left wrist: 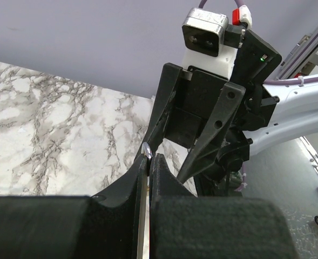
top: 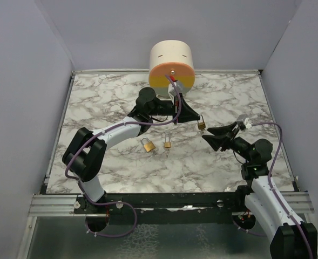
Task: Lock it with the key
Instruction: Lock the lock.
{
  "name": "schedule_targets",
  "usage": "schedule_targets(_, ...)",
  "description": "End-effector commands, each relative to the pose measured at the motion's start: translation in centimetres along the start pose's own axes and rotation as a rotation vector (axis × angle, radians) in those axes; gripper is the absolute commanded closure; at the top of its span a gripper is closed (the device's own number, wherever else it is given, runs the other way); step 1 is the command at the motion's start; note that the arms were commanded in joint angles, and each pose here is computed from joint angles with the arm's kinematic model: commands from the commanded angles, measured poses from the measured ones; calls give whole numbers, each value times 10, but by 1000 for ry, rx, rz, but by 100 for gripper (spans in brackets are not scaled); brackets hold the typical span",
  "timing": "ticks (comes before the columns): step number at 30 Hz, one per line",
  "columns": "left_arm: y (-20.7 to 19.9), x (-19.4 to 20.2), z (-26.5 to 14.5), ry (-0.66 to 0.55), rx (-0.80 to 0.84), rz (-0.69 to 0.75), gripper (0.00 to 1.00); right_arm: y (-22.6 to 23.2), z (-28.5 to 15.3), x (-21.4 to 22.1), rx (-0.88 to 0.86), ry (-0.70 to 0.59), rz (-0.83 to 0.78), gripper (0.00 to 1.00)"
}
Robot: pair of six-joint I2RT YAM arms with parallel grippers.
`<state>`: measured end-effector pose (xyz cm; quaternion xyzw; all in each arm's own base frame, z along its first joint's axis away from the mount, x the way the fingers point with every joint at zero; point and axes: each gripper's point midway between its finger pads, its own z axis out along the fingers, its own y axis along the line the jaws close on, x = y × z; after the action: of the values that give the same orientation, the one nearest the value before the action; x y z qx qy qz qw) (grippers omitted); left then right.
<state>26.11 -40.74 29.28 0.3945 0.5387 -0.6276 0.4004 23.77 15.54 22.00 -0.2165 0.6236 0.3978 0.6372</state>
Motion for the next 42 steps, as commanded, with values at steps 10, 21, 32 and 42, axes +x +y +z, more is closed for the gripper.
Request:
schedule_targets(10, -28, -15, 7, -26, 109, 44, 100, 8, -1, -4, -43, -21, -18, 50)
schedule_targets(21, -43, -21, 8, -40, 136, 68, 100, 6, 0, -5, -33, -19, -1, 95)
schedule_targets(32, -49, -51, 13, -95, 141, 154, 100, 7, -1, -1, -33, -17, 9, 99)
schedule_targets(42, -58, -99, 10, -192, 109, 267, 100, 0, 0, 6, -3, 0, 38, 99)
